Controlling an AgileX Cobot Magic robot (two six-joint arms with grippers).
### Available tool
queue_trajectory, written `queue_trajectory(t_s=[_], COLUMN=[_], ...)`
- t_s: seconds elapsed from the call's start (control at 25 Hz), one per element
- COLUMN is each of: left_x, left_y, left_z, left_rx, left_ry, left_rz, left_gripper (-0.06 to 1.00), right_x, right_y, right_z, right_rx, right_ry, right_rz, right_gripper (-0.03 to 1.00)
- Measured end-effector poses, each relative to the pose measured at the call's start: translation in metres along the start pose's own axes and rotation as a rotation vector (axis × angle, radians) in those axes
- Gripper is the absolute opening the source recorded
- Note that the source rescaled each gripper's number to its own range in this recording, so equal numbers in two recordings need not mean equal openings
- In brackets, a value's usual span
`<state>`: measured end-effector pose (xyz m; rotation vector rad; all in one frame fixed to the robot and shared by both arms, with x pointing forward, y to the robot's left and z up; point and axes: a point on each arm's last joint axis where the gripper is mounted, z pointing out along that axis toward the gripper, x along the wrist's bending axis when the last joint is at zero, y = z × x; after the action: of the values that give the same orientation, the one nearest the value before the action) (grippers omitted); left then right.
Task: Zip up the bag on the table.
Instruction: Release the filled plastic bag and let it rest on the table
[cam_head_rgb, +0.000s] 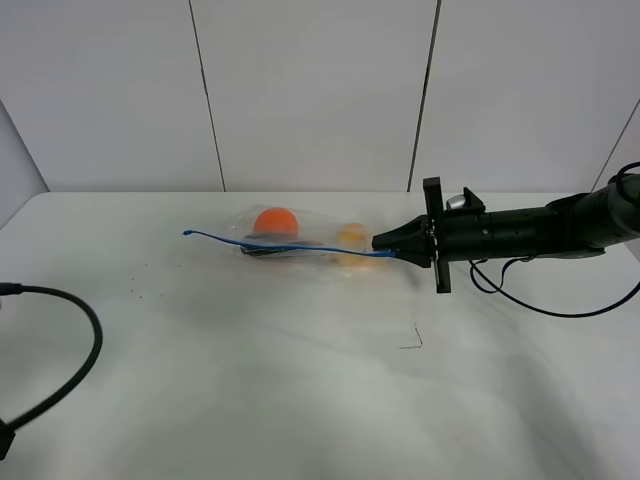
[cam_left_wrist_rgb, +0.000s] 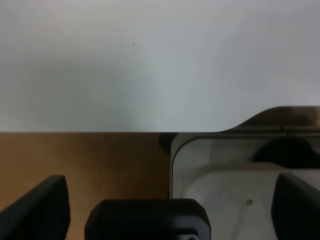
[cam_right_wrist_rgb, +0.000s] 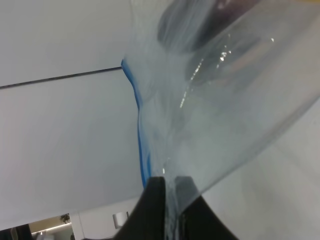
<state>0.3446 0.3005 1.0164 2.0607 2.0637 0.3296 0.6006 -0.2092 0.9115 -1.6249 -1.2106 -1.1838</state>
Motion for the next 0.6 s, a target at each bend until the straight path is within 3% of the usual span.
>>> queue_trajectory(t_s=[0.6], left_x=[0.001], left_y=[-0.061], left_z=[-0.053], left_rx=[-0.561], left_ry=[-0.022], left_rz=[0.009], left_gripper=[0.98], right_x=[0.0], right_y=[0.0], right_z=[0.0], right_rx=[0.0], right_ry=[0.0], right_rz=[0.0], right_gripper=[0.0])
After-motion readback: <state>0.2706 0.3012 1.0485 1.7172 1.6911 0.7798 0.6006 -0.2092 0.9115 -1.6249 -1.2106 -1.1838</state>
